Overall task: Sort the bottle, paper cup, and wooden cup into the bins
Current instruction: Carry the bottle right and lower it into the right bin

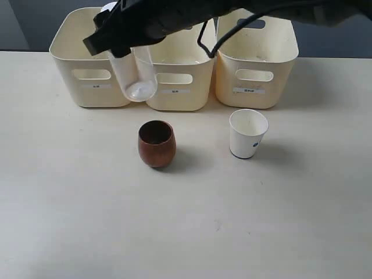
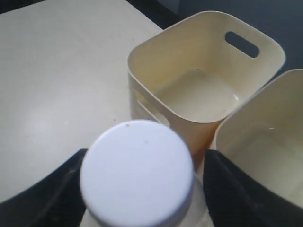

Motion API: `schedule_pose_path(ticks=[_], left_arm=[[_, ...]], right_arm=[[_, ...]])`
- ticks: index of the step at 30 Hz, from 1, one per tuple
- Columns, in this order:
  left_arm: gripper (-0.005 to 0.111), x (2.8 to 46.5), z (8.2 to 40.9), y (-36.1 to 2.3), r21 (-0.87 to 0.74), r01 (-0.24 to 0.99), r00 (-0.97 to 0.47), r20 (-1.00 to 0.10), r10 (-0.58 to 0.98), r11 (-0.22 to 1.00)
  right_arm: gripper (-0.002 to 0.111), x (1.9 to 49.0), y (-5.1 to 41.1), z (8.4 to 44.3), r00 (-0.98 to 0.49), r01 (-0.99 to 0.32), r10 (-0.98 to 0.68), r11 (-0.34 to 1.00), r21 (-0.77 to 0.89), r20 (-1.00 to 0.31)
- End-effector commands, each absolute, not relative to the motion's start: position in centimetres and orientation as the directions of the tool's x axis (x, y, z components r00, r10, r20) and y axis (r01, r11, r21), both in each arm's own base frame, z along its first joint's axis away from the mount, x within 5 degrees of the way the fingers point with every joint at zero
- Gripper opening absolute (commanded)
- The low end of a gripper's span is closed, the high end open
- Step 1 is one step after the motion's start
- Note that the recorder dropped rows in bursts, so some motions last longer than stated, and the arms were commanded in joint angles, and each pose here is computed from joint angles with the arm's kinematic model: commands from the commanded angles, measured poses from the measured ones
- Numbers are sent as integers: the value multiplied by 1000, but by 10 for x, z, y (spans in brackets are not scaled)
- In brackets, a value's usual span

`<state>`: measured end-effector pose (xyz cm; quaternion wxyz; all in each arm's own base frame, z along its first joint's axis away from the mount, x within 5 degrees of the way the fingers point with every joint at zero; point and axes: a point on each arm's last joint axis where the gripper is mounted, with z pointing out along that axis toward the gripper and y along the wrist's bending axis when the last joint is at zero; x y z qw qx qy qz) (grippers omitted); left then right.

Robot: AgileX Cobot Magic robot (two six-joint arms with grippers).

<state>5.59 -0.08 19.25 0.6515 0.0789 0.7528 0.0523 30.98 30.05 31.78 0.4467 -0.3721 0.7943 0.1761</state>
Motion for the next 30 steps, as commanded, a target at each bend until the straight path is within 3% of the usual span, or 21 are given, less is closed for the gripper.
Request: schedule_pose_path(ticks=[1,11,20,30], left_arm=[[0,56,193,-1,182,52,-129,-974,187,982],[0,56,193,-1,182,52,-129,-974,187,982],[0,56,193,-1,182,52,-129,-974,187,982],[0,56,193,-1,182,52,-129,-974,187,982]], right_arm=[[0,312,287,332,-335,-674,-414,733,-91,-846],[0,324,257,338,-390,-420,-419,874,-247,-820],[0,313,218,338,-323,-166,-396,918,-360,-860],[0,301,172,324,-215,153,-288,934,-324,-933]])
